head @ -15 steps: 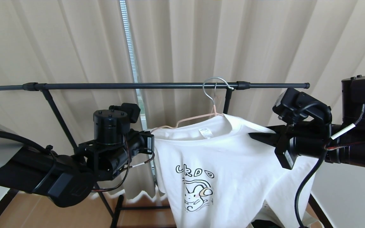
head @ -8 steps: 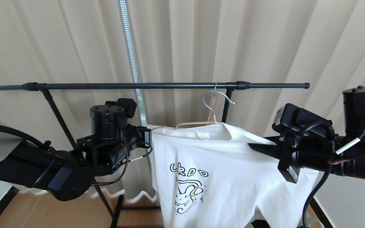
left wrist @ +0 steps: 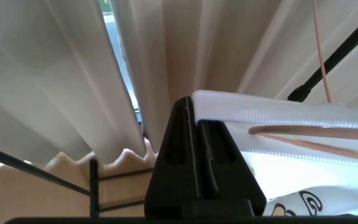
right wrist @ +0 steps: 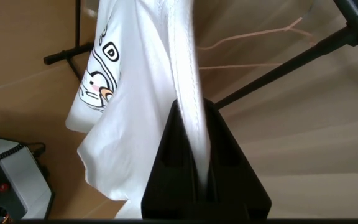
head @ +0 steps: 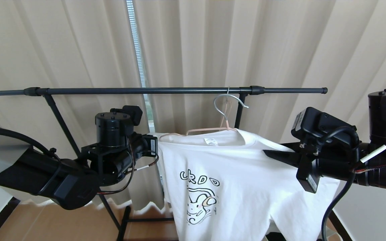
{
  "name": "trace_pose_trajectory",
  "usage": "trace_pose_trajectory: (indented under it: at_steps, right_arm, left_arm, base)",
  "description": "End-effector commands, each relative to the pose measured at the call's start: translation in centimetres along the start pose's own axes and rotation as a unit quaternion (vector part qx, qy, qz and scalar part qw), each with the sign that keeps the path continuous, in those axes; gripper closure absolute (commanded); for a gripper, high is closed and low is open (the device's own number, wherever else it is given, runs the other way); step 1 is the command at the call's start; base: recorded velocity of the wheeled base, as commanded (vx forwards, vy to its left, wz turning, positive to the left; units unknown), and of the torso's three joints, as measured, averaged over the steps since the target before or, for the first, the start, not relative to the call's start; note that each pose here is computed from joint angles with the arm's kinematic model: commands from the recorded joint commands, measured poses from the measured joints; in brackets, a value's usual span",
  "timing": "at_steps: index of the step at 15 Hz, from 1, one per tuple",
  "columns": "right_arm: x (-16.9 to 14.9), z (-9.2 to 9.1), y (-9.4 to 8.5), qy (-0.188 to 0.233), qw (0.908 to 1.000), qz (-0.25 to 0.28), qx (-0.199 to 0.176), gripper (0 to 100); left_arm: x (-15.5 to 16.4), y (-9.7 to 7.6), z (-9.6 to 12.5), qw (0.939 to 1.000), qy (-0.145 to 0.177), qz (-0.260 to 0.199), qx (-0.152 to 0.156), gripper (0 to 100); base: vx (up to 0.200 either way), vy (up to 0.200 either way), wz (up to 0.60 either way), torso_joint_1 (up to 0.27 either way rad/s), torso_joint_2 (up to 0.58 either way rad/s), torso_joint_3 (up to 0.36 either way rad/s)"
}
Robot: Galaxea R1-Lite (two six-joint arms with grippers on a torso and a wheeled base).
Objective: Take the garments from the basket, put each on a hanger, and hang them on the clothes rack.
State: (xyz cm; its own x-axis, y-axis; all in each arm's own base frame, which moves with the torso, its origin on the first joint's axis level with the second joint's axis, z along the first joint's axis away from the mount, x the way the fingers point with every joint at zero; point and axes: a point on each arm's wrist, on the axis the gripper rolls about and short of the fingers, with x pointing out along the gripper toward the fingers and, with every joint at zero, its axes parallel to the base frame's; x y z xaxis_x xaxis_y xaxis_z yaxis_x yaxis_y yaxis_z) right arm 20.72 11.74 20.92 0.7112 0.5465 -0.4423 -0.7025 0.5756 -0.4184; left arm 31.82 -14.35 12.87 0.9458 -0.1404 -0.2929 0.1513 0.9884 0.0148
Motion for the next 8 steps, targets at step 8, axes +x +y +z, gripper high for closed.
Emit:
trace_pose_trajectory:
  at_steps: [8]
  right_arm:
    - [-0.1,0.6,0.5,-0.043,0.999,-0.011,0.0,100]
  left_arm:
    - [-0.1,-1.9,-0.5,0.9994,0.005,-0.025,0.025,100]
  base:
    - [0.0,0.0,0.0,0.0,0.0,0.0]
